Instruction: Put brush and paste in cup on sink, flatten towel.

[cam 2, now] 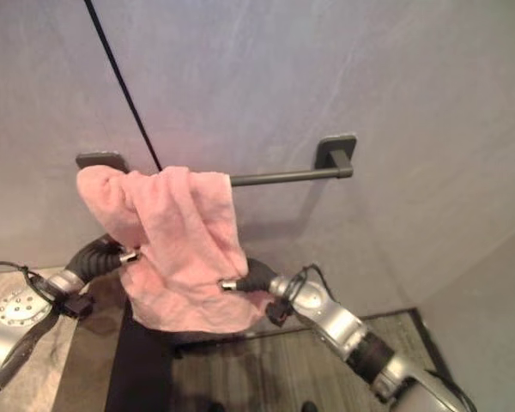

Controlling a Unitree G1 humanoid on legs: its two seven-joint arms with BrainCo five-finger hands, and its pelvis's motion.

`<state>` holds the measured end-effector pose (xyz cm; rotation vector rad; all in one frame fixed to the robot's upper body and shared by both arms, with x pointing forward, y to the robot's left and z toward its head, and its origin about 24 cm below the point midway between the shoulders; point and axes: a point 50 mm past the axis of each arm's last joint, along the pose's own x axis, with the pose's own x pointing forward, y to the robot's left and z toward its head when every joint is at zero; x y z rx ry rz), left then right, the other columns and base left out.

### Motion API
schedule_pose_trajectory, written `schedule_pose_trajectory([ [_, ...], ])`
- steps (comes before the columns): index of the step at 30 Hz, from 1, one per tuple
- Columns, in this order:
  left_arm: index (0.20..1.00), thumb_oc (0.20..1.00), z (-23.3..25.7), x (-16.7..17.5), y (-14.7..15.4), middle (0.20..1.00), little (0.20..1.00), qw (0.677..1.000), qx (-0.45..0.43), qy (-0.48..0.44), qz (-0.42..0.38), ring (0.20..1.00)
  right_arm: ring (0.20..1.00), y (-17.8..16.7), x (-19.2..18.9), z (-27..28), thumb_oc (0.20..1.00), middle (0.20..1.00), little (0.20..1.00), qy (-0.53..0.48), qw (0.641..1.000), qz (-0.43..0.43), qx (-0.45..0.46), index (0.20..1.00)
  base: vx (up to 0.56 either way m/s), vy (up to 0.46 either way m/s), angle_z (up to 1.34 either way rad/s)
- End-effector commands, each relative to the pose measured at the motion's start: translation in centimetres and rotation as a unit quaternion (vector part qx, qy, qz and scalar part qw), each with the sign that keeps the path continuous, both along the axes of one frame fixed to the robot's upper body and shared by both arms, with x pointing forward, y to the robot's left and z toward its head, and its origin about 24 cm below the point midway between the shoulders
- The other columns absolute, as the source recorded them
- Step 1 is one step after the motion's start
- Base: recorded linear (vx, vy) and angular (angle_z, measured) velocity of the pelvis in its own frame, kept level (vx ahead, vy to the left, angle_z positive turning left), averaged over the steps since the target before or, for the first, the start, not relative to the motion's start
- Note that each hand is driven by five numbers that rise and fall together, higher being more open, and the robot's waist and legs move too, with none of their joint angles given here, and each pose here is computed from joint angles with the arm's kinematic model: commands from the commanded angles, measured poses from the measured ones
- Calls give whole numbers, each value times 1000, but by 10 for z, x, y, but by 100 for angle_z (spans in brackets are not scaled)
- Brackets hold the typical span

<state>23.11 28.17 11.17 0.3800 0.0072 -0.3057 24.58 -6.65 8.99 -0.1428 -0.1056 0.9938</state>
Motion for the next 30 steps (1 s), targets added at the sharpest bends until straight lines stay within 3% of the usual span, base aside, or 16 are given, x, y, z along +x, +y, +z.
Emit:
schedule_pose_trajectory([
  [1,200,200,51,0,0,200,200,992,25,-123,-13,200,200,-1,-3,55,200,200,200,-99,989,27,105,200,-22,-44,-12],
  [6,200,200,74,-20,-14,200,200,984,-30,-163,-65,200,200,-8,-26,61,200,200,200,-80,983,66,151,200,-21,-30,-10],
  [13,200,200,65,-12,-39,200,200,976,-100,-150,-122,200,200,-9,-26,45,200,200,200,-37,987,61,145,200,-9,-15,2],
  [18,200,200,20,6,-58,200,200,980,-145,-74,-116,200,200,-2,1,1,200,200,200,15,993,-41,109,200,-10,-4,2],
  [21,200,200,24,8,-62,200,200,980,-130,-88,-124,200,200,-3,2,12,200,200,200,-4,990,-49,132,200,0,0,0],
  [25,200,200,25,2,-67,200,200,969,-185,-102,-124,200,200,-14,-6,38,200,200,200,-49,980,-48,188,200,0,0,0],
  [28,200,200,43,1,-70,200,200,966,-163,-146,-141,200,200,-19,-9,54,200,200,200,-79,971,-53,217,200,0,0,0],
  [29,391,391,53,-3,-80,391,391,936,-260,-154,-181,391,200,-19,-18,69,200,200,200,-87,960,-17,266,200,0,0,0],
  [30,388,388,53,-3,-80,388,388,936,-261,-153,-182,388,200,-19,-18,69,200,200,200,-87,960,-16,266,200,-10,-4,-5],
])
